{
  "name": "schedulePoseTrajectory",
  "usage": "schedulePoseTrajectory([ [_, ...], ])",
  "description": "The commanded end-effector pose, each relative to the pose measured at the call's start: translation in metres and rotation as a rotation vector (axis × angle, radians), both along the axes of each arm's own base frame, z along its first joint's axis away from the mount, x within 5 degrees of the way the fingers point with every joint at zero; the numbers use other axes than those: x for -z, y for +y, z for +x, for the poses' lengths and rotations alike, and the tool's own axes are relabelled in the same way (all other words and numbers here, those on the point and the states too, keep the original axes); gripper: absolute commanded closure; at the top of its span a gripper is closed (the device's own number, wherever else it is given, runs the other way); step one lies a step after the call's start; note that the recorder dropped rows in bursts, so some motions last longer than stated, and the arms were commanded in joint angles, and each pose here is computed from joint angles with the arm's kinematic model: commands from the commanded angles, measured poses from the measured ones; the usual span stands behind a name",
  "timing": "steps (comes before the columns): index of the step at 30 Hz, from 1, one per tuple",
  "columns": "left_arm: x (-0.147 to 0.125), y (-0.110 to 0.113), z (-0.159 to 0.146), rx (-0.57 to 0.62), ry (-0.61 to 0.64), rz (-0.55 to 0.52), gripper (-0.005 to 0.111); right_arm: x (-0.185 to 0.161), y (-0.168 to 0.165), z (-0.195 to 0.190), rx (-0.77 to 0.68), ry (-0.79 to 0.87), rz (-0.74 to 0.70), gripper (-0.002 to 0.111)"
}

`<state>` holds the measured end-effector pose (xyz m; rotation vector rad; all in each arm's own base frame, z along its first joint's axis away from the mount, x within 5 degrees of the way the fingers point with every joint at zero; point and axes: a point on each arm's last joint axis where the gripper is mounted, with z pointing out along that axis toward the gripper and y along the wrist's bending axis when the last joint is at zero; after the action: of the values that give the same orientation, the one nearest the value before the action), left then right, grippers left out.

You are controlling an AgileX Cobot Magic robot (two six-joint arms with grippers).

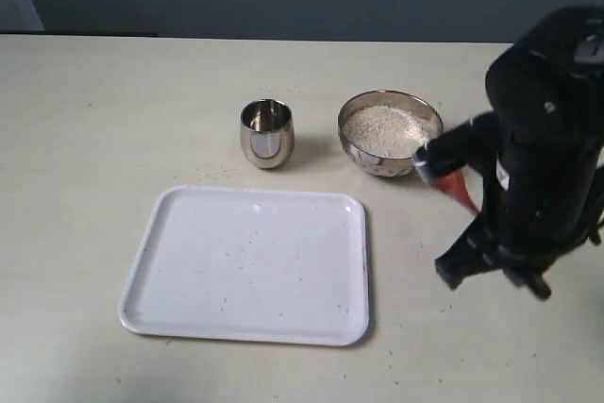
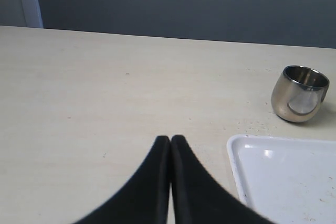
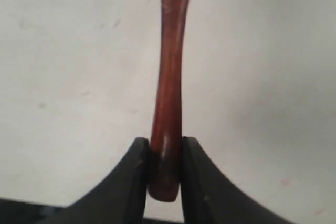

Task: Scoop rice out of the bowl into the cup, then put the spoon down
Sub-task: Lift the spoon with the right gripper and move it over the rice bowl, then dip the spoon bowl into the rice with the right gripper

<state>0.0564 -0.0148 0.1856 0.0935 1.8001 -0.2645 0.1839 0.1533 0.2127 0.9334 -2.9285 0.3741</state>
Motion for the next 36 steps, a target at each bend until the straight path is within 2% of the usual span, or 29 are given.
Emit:
schedulePoseTrajectory([
  [1, -0.002, 0.0, 0.0, 0.003, -0.013, -0.005, 0.106, -0.039, -0.007, 0.029, -0.293, -0.228, -0.154, 0.108],
  [6, -0.002, 0.0, 0.0, 0.003, -0.013, -0.005, 0.106, -0.068, -0.01, 0.059, -0.563, -0.403, -0.432, 0.108],
  [9, -0.002, 0.0, 0.0, 0.003, -0.013, -0.005, 0.106, -0.07, -0.006, 0.074, -0.658, -0.467, -0.574, 0.108],
  [13, -0.002, 0.0, 0.0, 0.003, -0.013, -0.005, 0.106, -0.053, 0.011, 0.094, -0.811, -0.521, -0.643, 0.108],
  [20, -0.002, 0.0, 0.0, 0.003, -0.013, -0.005, 0.106, 0.0, 0.031, 0.12, -1.006, -0.44, -0.826, 0.108],
  [26, -0.002, 0.0, 0.0, 0.003, -0.013, -0.005, 0.106, 0.032, 0.035, 0.128, -1.068, -0.358, -0.92, 0.108],
  [36, -0.002, 0.0, 0.0, 0.001, -0.013, -0.003, 0.106, 0.049, 0.039, 0.133, -1.131, -0.334, -1.011, 0.108],
])
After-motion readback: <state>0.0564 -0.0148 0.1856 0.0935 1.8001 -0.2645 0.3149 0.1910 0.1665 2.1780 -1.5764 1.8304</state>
